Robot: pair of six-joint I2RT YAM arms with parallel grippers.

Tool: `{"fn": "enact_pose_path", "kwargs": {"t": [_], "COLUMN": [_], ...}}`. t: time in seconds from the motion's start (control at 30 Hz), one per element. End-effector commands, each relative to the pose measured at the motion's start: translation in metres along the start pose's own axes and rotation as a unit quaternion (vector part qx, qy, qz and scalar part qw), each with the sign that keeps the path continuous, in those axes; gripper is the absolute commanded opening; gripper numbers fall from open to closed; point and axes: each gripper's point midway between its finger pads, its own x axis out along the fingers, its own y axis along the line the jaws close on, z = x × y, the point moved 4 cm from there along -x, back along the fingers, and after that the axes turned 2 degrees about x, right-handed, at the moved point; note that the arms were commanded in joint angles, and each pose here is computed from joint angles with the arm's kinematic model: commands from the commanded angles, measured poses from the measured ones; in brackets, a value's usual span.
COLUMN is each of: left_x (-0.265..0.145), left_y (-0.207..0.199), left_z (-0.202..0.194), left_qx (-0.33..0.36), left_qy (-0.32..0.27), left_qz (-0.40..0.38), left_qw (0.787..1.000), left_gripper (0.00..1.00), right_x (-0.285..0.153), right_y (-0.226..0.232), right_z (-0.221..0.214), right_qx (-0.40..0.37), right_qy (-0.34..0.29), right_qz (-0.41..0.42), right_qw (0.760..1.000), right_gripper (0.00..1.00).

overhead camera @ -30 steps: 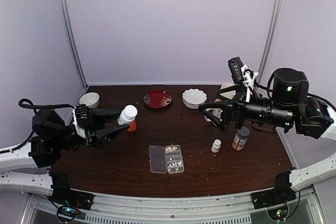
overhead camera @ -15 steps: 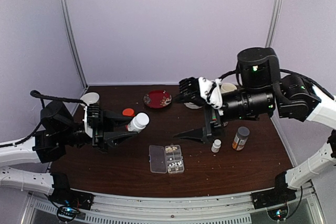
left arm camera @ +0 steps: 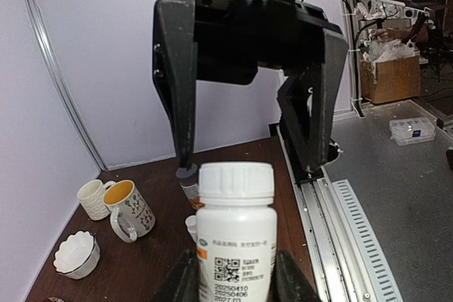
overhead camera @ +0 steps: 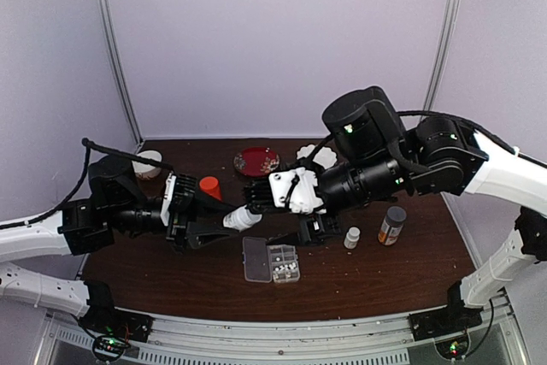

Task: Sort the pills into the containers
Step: Pass from the left arm to the right

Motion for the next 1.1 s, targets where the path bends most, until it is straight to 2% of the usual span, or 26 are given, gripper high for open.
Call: {"fn": "enact_pose_path", "kwargs": {"t": [0.0, 0.27, 0.63, 0.9, 1.07], "left_x": [0.001, 0.001, 0.005, 0.005, 0.005], "left_y": [0.0, -0.001, -0.001, -0.002, -0.002], "left_z": [0.016, 0.018, 0.019, 0.019, 0.018], "left_qx": [0.017, 0.02, 0.018, 0.017, 0.015], "left_qy": [-0.011, -0.016, -0.019, -0.02, -0.019], "left_qz": [-0.017, -0.023, -0.032, -0.035, -0.035], "left_qw": [1.0, 0.999, 0.999, 0.999, 0.999], "left_gripper": [0.0, 0.0, 0.0, 0.0, 0.0], "right_x": [-0.009, -0.004, 0.003, 0.007, 0.009], "right_y": [-0.007, -0.006, -0.007, -0.008, -0.009], "right_z": [0.01, 0.013, 0.017, 0.019, 0.019], "right_qx": [-0.014, -0.019, -0.025, -0.029, -0.029], "right_qy": [-0.01, -0.011, -0.011, -0.008, -0.006], "right_qz": [-0.022, -0.027, -0.034, -0.038, -0.041], "right_qw": [1.0, 0.999, 0.999, 0.999, 0.999], "right_gripper": [0.67, 0.58, 0.54, 0.39, 0.34]}}
